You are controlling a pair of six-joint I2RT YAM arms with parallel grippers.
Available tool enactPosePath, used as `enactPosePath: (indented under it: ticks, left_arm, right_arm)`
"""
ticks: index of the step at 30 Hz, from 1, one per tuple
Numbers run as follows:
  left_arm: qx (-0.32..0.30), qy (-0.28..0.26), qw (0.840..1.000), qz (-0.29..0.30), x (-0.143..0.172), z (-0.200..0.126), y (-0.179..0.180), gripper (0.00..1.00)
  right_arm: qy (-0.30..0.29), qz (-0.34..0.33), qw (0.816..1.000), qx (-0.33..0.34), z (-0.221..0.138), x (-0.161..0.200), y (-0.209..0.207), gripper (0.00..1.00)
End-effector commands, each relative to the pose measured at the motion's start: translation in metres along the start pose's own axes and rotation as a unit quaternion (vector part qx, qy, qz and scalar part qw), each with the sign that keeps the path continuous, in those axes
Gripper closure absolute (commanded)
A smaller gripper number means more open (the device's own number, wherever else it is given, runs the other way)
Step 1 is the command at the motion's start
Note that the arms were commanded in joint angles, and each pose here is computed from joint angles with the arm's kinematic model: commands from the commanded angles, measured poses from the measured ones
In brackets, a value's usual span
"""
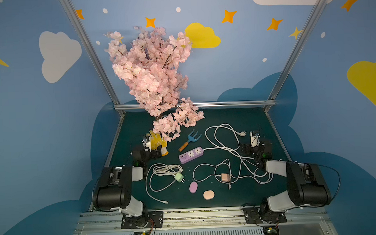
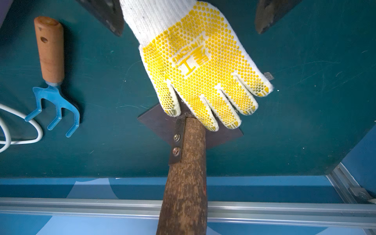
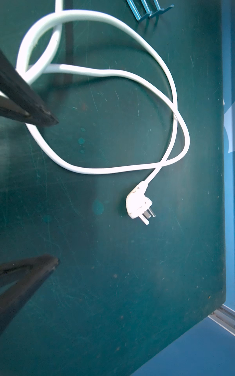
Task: Charge the bluetooth headset
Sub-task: Pick up the plug from the center of the board.
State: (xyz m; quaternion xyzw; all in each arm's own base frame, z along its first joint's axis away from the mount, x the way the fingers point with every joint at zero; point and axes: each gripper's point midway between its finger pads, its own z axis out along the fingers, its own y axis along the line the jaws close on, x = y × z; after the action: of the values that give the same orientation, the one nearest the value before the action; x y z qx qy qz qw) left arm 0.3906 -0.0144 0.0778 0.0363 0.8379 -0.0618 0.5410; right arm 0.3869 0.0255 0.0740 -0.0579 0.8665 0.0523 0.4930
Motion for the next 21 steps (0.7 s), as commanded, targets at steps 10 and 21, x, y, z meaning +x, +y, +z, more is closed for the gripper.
enactPosePath:
  ticks: [10, 21]
  left_arm:
    - [-0.002, -0.007, 1.0, -0.002, -0.0056, -0.0008, 0.0016, 0.0]
    - [-0.011, -0.006, 1.0, -0.006, -0.0058, -0.0003, 0.0047, 0.0]
  right_arm:
    - [-0.025, 0.007, 0.999, -0.023, -0.0033, -0.0143, 0.0014, 0.01]
    - [-0.027, 0.006, 0.999, -0.025, -0.0038, -0.0147, 0.0029, 0.01]
